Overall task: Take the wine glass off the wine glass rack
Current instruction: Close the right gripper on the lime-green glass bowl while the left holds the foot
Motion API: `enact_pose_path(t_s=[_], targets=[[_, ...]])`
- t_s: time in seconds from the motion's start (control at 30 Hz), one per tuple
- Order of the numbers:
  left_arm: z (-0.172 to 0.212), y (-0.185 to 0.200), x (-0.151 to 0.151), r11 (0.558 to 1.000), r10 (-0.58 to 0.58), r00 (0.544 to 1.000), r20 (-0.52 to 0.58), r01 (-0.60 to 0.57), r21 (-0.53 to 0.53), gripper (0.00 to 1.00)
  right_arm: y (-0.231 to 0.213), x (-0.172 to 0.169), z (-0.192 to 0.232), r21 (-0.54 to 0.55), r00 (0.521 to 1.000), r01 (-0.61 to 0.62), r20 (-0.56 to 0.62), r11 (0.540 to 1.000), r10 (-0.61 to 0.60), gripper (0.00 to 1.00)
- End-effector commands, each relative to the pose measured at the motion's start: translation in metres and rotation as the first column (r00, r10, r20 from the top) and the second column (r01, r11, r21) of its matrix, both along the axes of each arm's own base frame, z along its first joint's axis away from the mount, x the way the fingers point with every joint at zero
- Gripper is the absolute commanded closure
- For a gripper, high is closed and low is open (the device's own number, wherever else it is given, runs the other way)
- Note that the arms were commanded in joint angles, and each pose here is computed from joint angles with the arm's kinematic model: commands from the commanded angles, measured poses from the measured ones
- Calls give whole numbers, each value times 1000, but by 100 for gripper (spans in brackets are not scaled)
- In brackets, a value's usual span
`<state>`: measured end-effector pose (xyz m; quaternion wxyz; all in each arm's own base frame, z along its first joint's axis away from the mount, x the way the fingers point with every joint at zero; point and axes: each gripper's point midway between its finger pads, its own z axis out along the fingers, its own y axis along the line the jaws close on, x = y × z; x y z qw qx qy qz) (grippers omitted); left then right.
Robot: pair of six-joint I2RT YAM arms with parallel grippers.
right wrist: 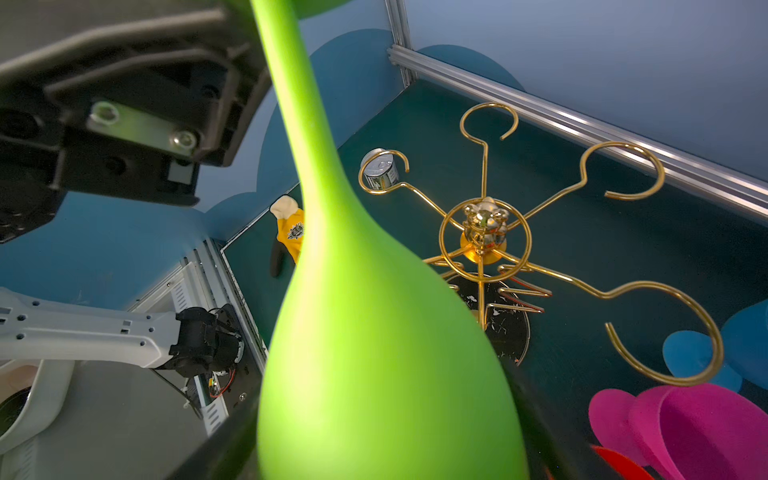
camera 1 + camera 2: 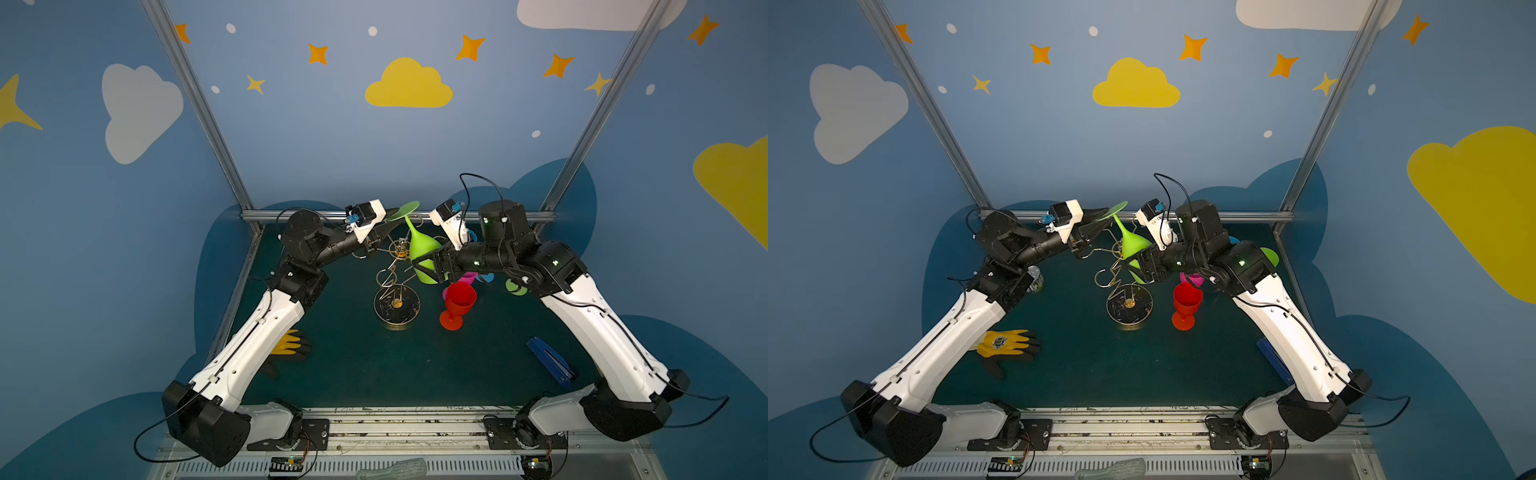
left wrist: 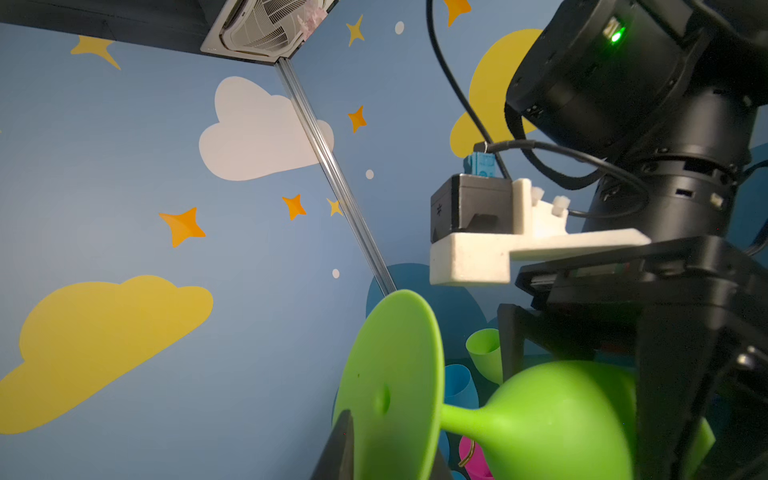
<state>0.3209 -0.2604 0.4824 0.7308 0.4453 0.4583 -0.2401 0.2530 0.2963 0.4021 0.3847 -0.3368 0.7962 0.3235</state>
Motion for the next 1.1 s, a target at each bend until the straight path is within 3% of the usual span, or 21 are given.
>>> enact_pose_path(t_s=[0.0, 0.17, 0.3, 0.43, 0.63, 0.93, 1.07], targets=[[9, -1, -3, 1000, -10, 1000, 5, 10, -22, 86, 4, -10, 6, 1, 999, -39, 4, 999, 39, 60], [10, 1, -2, 999, 5, 1000, -19, -6, -39, 97, 4, -9, 14, 32, 999, -37, 25, 999, 37, 29], [10, 8, 0, 996, 33, 994, -104, -41, -78, 97, 0, -9, 33, 110, 998, -39, 53, 993, 33, 19], [9, 21, 7, 975, 69, 961, -268, -122, -187, 97, -12, -10, 60, 247, 996, -44, 89, 968, 23, 15], [-11, 24, 10, 948, 3, 884, -467, -152, -280, 97, -51, -15, 100, 452, 986, -41, 160, 891, -36, 15], [-20, 28, 4, 930, -38, 861, -507, -155, -333, 97, -88, -18, 94, 497, 977, 74, 140, 865, -164, 15], [-19, 29, 3, 931, -31, 863, -504, -159, -328, 97, -84, -10, 83, 489, 980, 109, 96, 865, -177, 21]])
